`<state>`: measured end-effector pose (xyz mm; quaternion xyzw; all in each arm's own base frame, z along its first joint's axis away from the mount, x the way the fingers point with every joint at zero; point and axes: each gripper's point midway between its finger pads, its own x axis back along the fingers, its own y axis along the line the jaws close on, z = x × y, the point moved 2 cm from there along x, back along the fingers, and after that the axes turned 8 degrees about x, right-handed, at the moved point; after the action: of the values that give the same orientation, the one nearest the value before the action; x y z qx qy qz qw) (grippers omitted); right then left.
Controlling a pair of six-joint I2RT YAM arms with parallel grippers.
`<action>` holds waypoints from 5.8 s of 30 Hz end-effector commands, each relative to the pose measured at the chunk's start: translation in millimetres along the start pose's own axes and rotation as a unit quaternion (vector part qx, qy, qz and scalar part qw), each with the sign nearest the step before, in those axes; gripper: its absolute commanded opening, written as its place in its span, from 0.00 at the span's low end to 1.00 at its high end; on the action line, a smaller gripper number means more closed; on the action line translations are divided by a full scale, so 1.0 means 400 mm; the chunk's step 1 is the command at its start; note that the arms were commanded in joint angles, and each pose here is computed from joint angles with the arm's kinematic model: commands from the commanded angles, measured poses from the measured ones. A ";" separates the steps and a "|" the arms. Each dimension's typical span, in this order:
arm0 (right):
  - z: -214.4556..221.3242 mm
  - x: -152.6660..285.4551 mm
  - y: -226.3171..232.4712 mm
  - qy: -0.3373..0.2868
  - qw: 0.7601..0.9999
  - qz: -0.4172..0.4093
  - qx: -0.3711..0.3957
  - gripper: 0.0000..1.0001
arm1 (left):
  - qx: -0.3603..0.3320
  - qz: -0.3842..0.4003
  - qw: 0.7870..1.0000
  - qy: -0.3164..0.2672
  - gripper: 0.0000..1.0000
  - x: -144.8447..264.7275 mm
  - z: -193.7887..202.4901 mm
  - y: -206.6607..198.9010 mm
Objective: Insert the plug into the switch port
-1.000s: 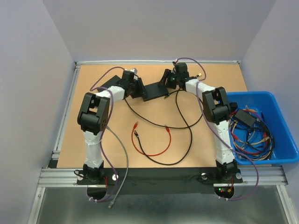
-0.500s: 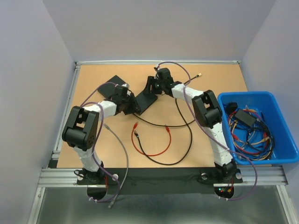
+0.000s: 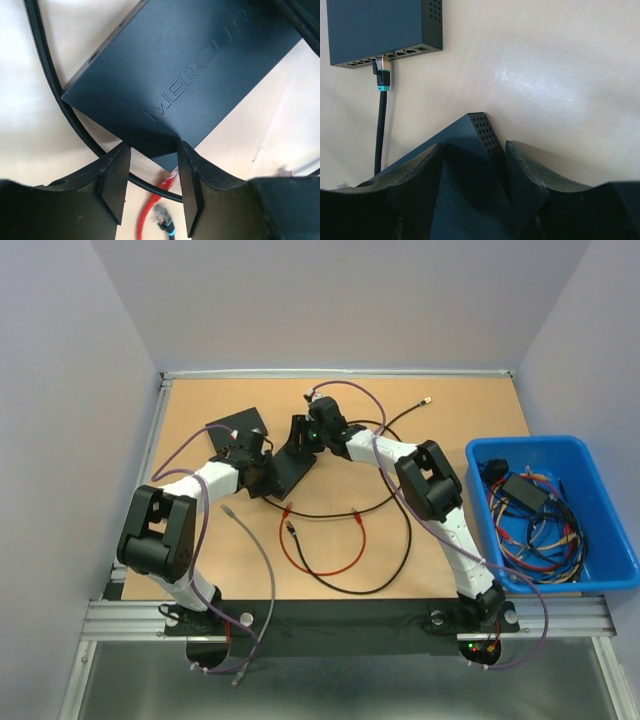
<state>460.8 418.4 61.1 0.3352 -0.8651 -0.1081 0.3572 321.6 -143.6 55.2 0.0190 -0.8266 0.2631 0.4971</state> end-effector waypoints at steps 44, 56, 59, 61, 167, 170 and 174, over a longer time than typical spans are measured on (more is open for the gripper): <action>0.192 0.503 0.320 0.034 0.995 -0.014 0.098 0.66 | -0.037 0.050 0.981 -0.181 0.51 0.114 -0.350 -0.126; 0.382 0.454 0.310 0.109 0.987 0.021 0.118 0.40 | -0.087 0.024 0.986 -0.141 0.50 -0.007 -0.368 -0.121; 0.407 0.423 0.304 0.123 0.985 0.029 0.120 0.38 | -0.088 0.020 0.986 -0.141 0.50 -0.007 -0.357 -0.108; 0.403 0.410 0.312 0.121 0.985 0.030 0.119 0.38 | -0.087 0.022 0.986 -0.141 0.50 -0.005 -0.347 -0.103; 0.019 0.865 0.535 -0.151 0.948 -0.279 0.026 0.01 | -0.099 0.664 0.722 -0.169 0.17 0.667 0.138 -0.328; 0.018 0.870 0.525 -0.161 0.949 -0.271 0.029 0.00 | -0.094 0.662 0.723 -0.173 0.00 0.670 0.134 -0.327; -0.004 0.889 0.502 -0.189 0.952 -0.239 0.036 0.11 | -0.093 0.649 0.734 -0.176 0.00 0.667 0.126 -0.327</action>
<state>170.6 346.0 299.5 0.5225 -0.7974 -0.2042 0.2223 189.1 -217.1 303.4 -0.5109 -0.7272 0.4542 0.0621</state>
